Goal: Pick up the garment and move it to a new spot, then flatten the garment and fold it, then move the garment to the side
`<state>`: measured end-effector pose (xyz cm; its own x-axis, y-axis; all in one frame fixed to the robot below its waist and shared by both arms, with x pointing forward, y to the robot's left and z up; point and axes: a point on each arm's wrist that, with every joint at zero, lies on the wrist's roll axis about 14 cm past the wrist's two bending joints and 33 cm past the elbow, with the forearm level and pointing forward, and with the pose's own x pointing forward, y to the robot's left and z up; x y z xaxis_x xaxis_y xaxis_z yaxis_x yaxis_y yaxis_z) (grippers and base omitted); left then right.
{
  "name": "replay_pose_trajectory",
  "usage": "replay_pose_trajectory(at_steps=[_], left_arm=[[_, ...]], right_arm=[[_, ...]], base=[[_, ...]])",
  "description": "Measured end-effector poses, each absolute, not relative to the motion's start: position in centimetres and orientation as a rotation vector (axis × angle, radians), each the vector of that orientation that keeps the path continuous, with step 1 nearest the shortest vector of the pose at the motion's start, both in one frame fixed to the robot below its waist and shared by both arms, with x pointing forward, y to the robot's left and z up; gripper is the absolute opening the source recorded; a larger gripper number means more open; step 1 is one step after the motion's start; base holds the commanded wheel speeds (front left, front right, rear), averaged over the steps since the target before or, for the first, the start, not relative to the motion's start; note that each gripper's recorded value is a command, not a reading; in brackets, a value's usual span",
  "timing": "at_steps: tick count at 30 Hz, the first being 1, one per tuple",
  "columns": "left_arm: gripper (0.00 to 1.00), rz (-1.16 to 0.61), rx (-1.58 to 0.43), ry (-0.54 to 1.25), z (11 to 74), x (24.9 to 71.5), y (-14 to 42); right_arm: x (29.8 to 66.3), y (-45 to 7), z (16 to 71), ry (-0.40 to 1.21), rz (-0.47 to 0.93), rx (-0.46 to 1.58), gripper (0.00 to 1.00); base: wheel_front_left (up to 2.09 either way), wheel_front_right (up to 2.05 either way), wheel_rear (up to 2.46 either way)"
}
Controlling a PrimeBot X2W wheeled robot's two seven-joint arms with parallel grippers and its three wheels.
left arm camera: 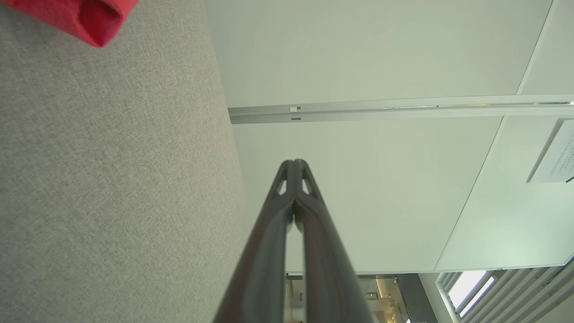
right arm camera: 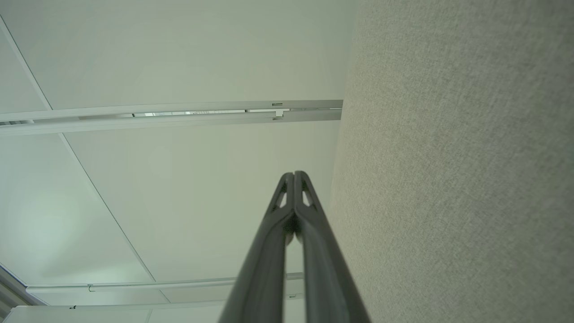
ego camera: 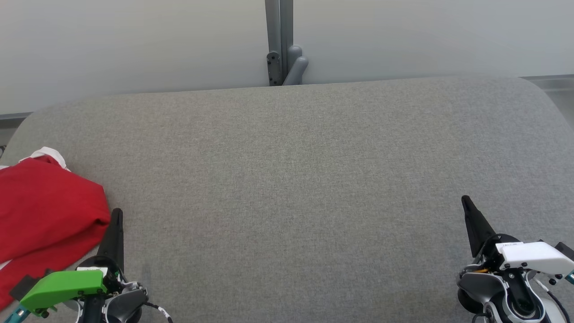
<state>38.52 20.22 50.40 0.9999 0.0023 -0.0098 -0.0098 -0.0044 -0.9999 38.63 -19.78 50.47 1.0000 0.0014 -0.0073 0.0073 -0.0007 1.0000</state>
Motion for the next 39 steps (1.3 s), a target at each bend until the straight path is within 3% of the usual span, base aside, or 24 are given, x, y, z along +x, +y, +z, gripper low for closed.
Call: replay_pose_trajectory(at_steps=[39], left_arm=[[0.0,0.01,-1.575,0.006,50.4,38.52,20.22]], right_arm=[[38.63,-19.78,50.47,0.007,-0.005,1.571,0.0]], base=[[0.0,0.0,0.0]])
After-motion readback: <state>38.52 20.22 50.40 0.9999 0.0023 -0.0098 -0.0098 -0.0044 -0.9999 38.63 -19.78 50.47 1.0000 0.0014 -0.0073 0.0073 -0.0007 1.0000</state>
